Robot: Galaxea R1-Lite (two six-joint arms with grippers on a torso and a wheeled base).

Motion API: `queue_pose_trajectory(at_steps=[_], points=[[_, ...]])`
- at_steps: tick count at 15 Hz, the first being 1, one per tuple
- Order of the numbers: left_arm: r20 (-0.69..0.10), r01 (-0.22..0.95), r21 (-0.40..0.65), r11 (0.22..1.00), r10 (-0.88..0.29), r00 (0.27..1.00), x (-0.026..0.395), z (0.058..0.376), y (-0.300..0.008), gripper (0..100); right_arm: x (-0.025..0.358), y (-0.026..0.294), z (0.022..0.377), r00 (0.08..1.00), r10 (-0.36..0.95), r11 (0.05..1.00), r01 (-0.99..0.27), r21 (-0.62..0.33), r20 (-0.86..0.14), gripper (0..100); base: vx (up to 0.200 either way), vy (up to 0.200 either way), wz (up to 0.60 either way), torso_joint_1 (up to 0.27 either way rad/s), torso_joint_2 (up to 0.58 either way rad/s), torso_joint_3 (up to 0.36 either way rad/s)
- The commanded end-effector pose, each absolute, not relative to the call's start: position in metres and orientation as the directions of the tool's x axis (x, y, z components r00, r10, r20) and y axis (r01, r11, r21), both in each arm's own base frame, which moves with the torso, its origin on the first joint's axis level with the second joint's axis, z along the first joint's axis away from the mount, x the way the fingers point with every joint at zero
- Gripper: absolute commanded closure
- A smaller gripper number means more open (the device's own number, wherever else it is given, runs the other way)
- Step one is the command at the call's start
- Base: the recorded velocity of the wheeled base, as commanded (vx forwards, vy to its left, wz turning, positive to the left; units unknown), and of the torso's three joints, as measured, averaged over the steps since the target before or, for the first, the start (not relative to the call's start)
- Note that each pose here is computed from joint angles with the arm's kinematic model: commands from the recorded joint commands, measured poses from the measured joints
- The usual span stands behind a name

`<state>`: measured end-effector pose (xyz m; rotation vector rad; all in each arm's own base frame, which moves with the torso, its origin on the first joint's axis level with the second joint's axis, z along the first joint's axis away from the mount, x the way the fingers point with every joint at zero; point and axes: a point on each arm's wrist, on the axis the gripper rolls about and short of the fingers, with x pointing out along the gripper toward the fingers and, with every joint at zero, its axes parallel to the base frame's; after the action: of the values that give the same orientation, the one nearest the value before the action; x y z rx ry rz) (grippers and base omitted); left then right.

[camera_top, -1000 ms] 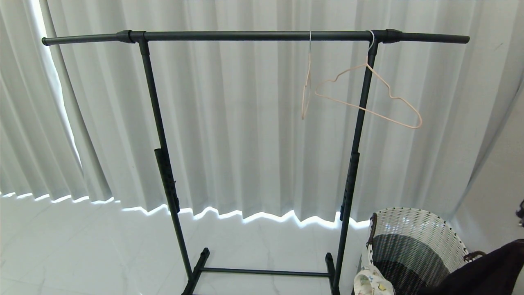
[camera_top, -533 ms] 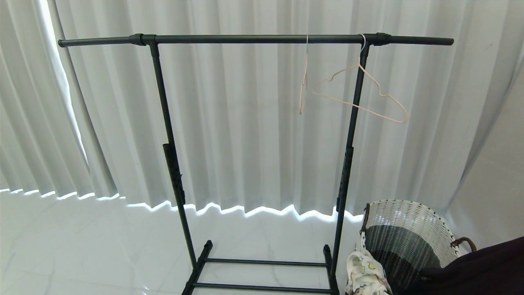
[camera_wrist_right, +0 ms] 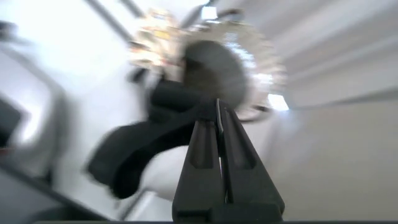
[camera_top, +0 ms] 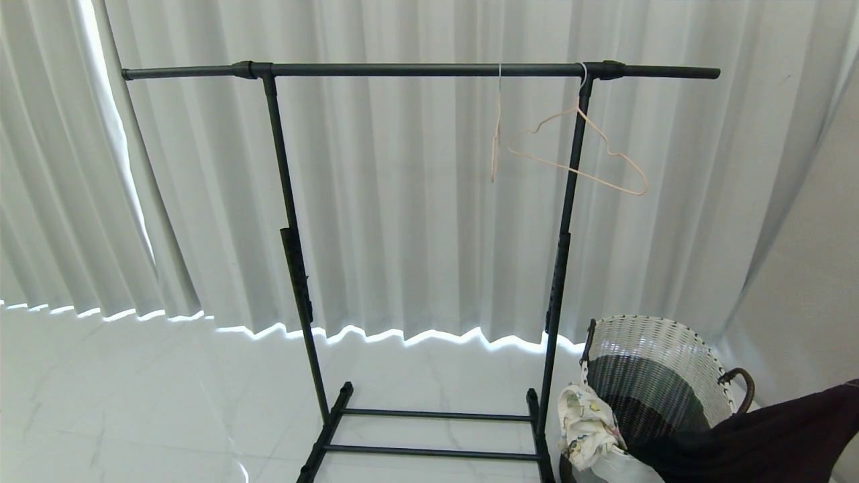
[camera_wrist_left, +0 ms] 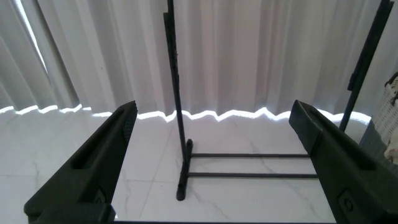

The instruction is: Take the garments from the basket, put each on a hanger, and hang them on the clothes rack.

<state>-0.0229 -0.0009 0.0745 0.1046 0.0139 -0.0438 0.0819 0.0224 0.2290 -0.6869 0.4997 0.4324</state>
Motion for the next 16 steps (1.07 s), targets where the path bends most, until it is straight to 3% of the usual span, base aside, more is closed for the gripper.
queue_pose_trajectory(at_steps=[1, 3, 6, 11, 12, 13, 14, 15, 16], points=[[-0.017, 0.048, 0.103, 0.994, -0.046, 0.999, -0.023, 0.075, -0.001, 0, 0.099, 0.041, 0.219, 0.709, 0.285, 0.667, -0.630, -0.398, -0.645, 100, 0.000, 0.000, 0.00, 0.000, 0.00, 0.000], [-0.015, 0.046, 0.106, 0.993, -0.044, 0.999, -0.023, 0.075, -0.001, 0, 0.106, 0.054, 0.213, 0.653, 0.321, 0.661, -0.673, -0.332, -0.686, 100, 0.000, 0.000, 0.00, 0.000, 0.00, 0.000], [-0.017, 0.048, 0.105, 0.993, -0.046, 0.999, -0.023, 0.074, -0.001, 0, 0.113, 0.081, 0.204, 0.557, 0.379, 0.563, -0.772, -0.294, -0.739, 100, 0.000, 0.000, 0.00, 0.000, 0.00, 0.000], [-0.002, 0.069, 0.102, 0.992, -0.069, 0.998, -0.023, 0.077, -0.001, 0, 0.123, 0.098, 0.208, 0.560, 0.414, 0.532, -0.788, -0.309, -0.718, 100, 0.000, 0.000, 0.00, 0.000, 0.00, 0.000], [0.065, 0.171, 0.101, 0.980, -0.178, 0.982, -0.029, 0.105, -0.003, 0, 0.125, 0.100, 0.211, 0.566, 0.419, 0.533, -0.787, -0.312, -0.710, 100, 0.000, 0.000, 0.00, 0.000, 0.00, 0.000], [0.071, 0.265, 0.054, 0.963, -0.268, 0.961, -0.026, 0.142, -0.004, 0, 0.127, 0.102, 0.214, 0.569, 0.426, 0.533, -0.786, -0.313, -0.704, 100, 0.000, 0.000, 0.00, 0.000, 0.00, 0.000], [0.073, 0.277, 0.030, 0.960, -0.278, 0.958, -0.021, 0.167, -0.005, 0, 0.128, 0.103, 0.216, 0.570, 0.428, 0.532, -0.786, -0.314, -0.701, 100, 0.000, 0.000, 0.00, 0.000, 0.00, 0.000], [0.043, 0.293, 0.011, 0.956, -0.293, 0.955, 0.004, 0.218, -0.006, 0, 0.131, 0.107, 0.222, 0.580, 0.442, 0.533, -0.783, -0.320, -0.685, 100, 0.000, 0.000, 0.00, 0.000, 0.00, 0.000], [-0.006, 0.305, -0.003, 0.952, -0.305, 0.952, 0.027, 0.238, -0.007, 0, 0.133, 0.109, 0.227, 0.587, 0.447, 0.537, -0.780, -0.322, -0.675, 100, 0.000, 0.000, 0.00, 0.000, 0.00, 0.000]])
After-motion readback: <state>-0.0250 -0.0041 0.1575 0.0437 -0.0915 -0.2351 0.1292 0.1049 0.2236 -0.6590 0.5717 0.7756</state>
